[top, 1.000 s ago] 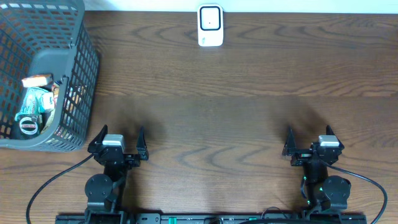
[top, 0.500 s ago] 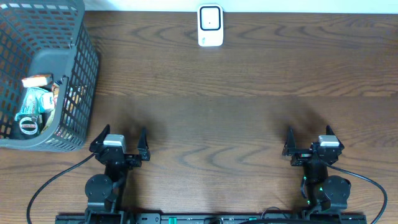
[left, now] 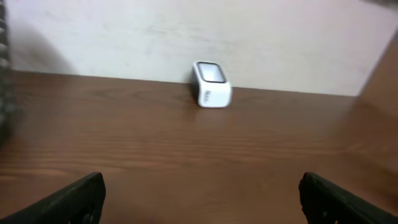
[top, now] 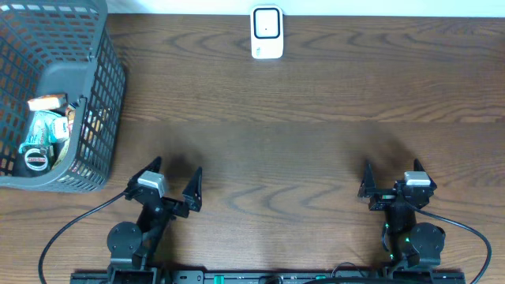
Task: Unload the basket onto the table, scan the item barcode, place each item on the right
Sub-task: 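Raise the left gripper and swing it over the grey basket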
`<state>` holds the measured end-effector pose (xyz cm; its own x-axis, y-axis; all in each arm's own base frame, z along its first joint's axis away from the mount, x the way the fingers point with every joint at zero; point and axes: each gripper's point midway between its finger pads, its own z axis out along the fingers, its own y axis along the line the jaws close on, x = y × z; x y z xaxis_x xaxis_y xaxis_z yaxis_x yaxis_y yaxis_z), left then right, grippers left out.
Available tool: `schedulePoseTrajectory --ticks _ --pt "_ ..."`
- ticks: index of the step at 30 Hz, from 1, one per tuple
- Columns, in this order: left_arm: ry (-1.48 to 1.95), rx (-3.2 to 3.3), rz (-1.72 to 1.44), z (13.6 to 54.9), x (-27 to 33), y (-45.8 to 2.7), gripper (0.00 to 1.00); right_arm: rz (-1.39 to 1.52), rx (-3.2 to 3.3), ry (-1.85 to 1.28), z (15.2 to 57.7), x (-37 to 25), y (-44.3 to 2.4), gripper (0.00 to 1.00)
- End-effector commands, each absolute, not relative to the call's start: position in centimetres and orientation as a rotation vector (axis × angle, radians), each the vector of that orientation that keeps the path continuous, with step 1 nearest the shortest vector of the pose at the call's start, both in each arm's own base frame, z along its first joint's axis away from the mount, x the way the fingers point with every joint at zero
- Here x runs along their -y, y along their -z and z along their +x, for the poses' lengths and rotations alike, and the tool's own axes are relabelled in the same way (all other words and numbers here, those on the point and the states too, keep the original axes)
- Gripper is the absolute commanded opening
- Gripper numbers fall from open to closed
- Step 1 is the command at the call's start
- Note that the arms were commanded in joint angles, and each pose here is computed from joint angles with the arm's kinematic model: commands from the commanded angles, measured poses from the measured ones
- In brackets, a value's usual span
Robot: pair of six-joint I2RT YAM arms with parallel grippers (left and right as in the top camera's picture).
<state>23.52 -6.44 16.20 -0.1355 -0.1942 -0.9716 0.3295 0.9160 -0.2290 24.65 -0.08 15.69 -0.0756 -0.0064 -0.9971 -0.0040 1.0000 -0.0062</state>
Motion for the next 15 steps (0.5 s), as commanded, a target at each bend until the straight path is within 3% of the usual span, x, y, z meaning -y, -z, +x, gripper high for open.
schedulePoseTrajectory --ticks 1,9,15 --pt "0.587 -1.679 0.091 23.0 7.7 -15.5 0.98 0.01 -1.646 0.003 24.6 0.3 -15.7 0.99" --pt "0.555 -1.663 0.067 23.2 7.2 -15.9 0.98 0.01 -1.646 0.003 24.6 0.3 -15.6 0.99" --pt "0.521 -1.526 0.049 23.5 6.4 -19.1 0.98 0.01 -1.646 0.003 24.6 0.3 -15.6 0.99"
